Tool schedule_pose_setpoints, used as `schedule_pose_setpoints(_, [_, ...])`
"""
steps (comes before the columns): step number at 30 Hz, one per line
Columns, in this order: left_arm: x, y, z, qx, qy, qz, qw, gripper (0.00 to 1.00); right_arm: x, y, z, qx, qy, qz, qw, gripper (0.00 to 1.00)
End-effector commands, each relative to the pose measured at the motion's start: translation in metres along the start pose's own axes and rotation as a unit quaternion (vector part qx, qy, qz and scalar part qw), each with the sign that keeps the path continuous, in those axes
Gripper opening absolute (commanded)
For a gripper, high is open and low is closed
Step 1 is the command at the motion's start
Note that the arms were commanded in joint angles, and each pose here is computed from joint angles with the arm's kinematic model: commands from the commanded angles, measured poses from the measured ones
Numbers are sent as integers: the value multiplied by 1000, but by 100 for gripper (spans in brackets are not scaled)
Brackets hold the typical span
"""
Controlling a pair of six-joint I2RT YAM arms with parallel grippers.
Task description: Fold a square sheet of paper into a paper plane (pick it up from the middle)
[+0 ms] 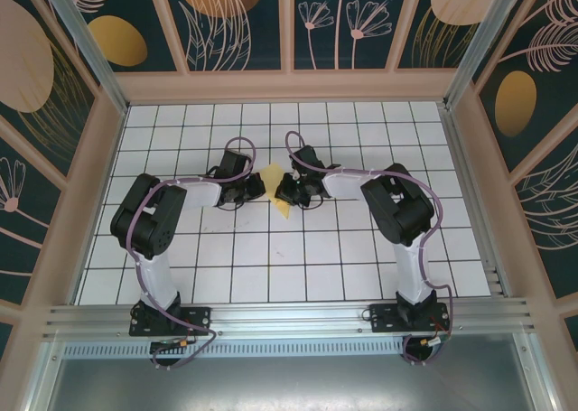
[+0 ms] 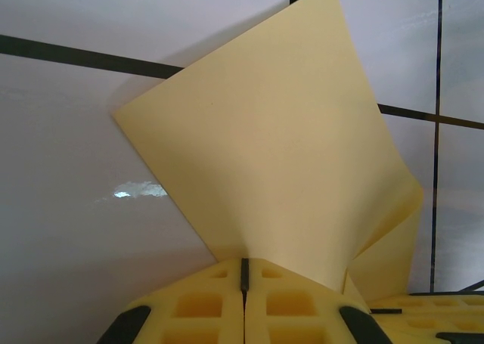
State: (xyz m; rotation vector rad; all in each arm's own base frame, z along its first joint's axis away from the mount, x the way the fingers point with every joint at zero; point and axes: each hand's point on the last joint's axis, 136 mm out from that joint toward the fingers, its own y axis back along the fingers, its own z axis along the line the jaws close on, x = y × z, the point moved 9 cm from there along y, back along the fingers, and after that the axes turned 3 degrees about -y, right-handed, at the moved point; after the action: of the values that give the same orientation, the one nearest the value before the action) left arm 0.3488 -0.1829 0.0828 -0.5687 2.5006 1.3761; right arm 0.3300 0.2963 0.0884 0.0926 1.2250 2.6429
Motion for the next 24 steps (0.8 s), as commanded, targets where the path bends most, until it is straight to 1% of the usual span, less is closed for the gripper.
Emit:
schedule_pose_setpoints(1, [5,-2,5,-21,3,10,1000,10,1,-11,-11,22,-14,7,1000,14])
schedule_pose_setpoints(4, [-2,9,2,-23,9,-13,1000,12,2,-12,-14,31,-17,9,999,18])
schedule_pose_setpoints(8, [-8,23,7,-42,21,-40,998,13,3,-12,-17,37,-18,11,999,22])
schedule_pose_setpoints(15, [-6,27,9,-37,22,-38,998,13,3,-11,-18,38,-19,9,999,35])
schedule_pose_setpoints(19, [-5,26,7,-22,21,-31,999,13,4,-11,-21,41,-25,9,999,36])
schedule_pose_setpoints(24, [-5,27,2,1,17,-26,1000,13,4,-10,-26,42,-31,9,999,35])
